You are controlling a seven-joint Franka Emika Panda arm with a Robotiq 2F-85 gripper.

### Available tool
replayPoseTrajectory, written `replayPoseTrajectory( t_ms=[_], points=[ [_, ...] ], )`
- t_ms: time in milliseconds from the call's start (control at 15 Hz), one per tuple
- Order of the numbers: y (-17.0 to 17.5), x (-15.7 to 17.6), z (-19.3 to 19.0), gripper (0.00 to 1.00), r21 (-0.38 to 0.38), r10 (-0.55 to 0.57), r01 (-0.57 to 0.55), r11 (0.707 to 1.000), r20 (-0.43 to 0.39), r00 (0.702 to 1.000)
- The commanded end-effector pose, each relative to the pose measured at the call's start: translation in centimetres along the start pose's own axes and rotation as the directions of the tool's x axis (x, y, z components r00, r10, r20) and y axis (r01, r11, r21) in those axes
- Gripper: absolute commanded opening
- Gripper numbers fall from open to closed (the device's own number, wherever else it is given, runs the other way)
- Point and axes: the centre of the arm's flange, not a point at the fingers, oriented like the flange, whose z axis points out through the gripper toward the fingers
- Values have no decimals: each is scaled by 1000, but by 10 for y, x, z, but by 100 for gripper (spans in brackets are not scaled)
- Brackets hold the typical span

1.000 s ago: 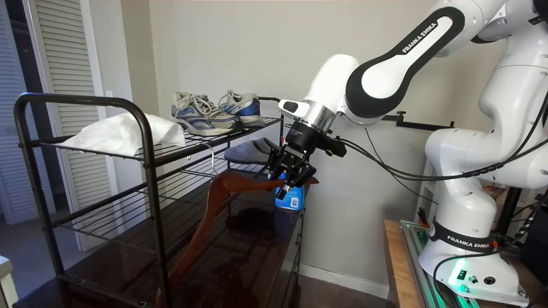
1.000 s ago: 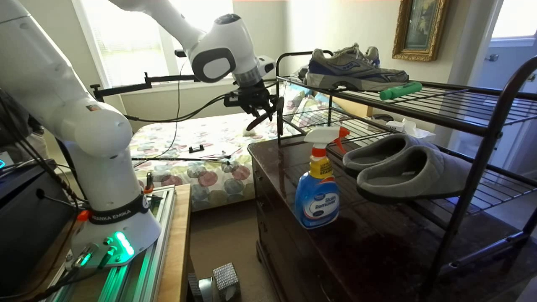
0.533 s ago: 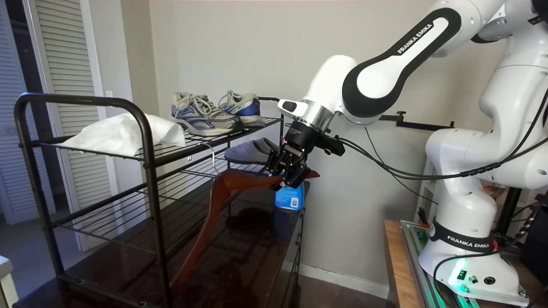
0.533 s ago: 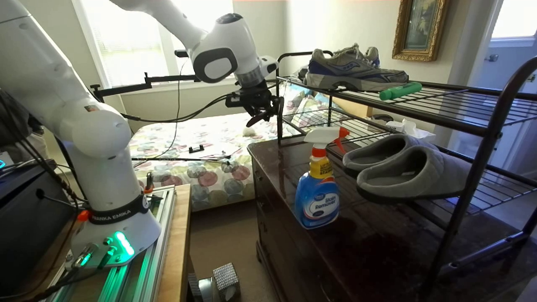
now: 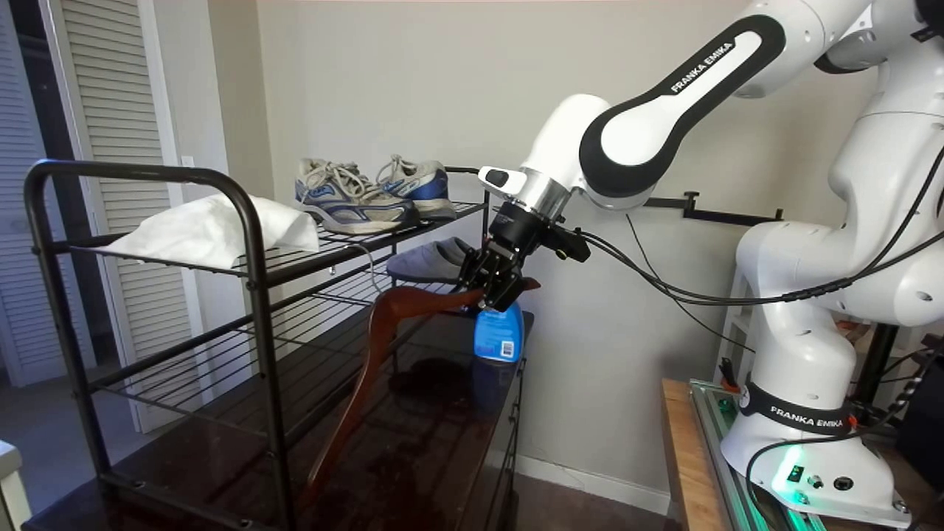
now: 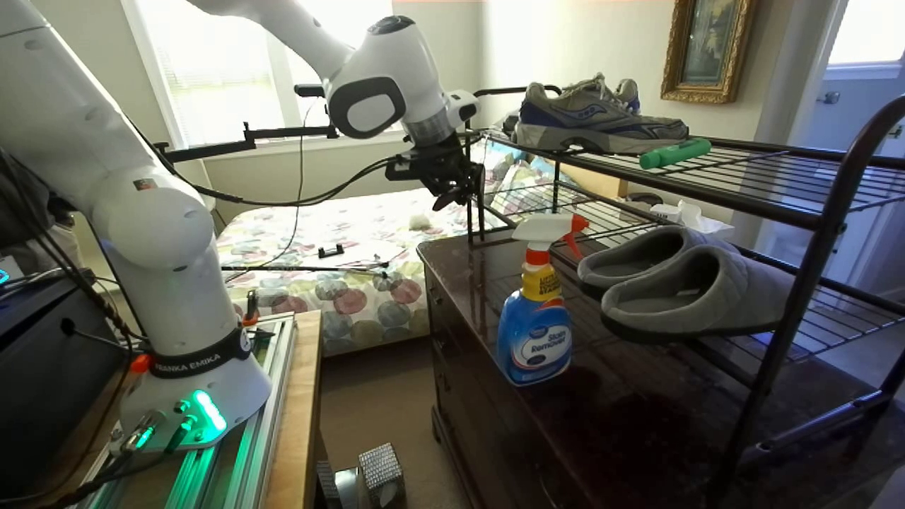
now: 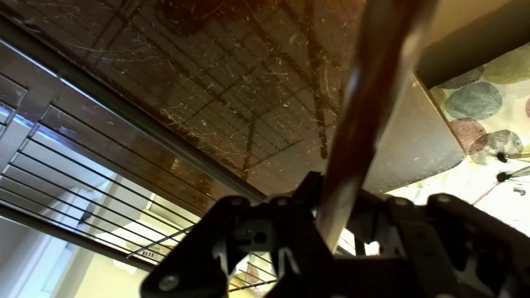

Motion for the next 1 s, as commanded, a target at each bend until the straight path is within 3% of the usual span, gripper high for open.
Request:
replayPoseTrajectory(
  t_ms=[0,667,867,933],
  points=[
    [7,-4,-14,3,-7,45,-45,999,-18,999],
    [29,-29,-45,3,-16,138,-138,990,-37,990],
    [34,-33,-50,3,23,156,-156,988,-24,987],
    [35,-34,-49,35,42,160,-159,986,-16,987]
  ],
)
